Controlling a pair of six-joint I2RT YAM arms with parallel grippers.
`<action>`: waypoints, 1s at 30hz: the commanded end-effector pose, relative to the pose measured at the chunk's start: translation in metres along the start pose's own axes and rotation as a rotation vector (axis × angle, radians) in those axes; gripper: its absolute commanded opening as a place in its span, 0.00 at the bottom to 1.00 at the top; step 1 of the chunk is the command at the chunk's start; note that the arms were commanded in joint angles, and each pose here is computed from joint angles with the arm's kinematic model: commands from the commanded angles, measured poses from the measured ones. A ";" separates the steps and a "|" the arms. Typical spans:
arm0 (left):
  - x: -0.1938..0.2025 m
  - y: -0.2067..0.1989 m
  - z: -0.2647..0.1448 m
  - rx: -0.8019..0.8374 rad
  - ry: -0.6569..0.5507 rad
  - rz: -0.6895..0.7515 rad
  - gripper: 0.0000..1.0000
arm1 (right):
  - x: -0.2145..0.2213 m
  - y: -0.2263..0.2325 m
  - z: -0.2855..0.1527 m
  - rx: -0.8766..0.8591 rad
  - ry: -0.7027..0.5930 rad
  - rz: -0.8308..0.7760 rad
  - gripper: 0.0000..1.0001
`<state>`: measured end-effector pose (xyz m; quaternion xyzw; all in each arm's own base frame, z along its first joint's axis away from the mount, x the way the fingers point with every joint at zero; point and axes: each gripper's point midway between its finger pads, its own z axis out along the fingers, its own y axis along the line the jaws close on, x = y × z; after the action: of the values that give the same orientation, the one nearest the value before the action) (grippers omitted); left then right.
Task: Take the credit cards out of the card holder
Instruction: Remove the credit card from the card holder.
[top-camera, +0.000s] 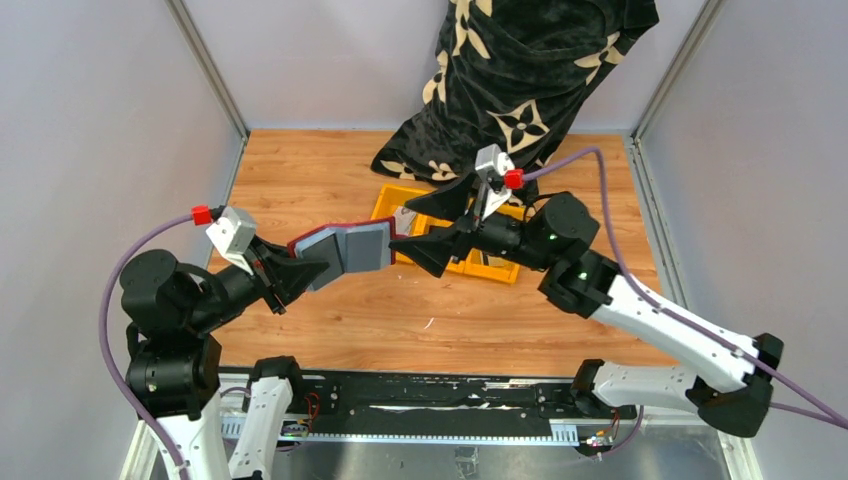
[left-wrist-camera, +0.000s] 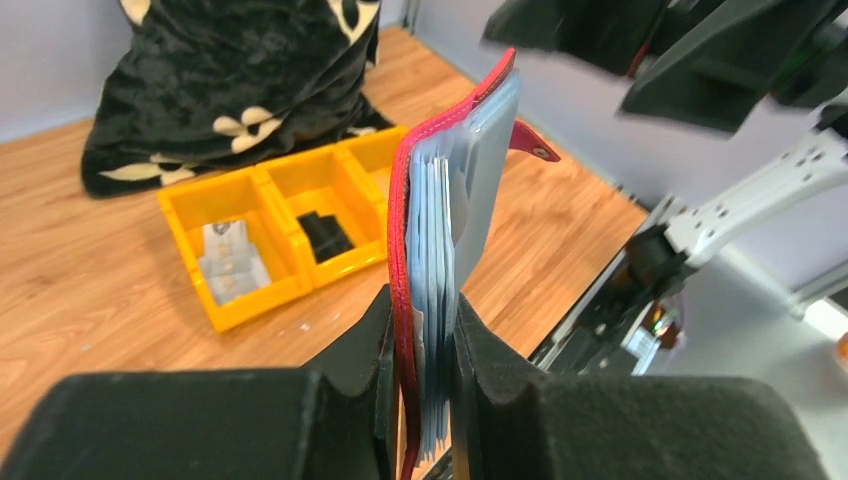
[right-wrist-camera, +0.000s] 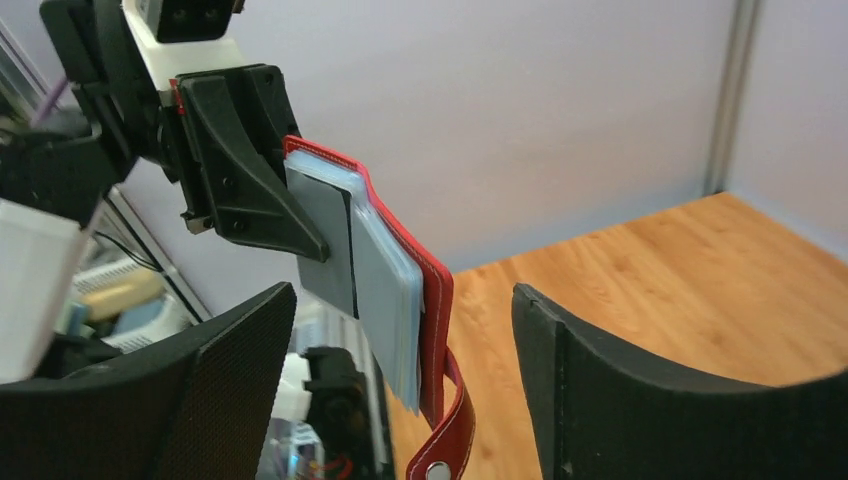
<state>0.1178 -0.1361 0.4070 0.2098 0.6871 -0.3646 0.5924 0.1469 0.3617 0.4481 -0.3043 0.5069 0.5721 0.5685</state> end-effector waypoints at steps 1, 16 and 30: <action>0.029 0.008 -0.005 0.020 0.140 0.119 0.00 | 0.016 -0.007 -0.031 0.012 0.250 -0.223 0.84; 0.059 0.010 -0.002 0.113 0.249 0.114 0.00 | 0.061 0.012 0.017 -0.334 0.546 -0.212 0.87; 0.062 0.003 -0.003 0.150 0.247 0.118 0.00 | 0.107 0.023 0.019 -0.485 0.703 -0.019 0.50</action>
<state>0.1113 -0.1354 0.3405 0.3197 0.7288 -0.3386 0.5021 0.1169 0.4196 0.3717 -0.6087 0.5048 0.5166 0.3281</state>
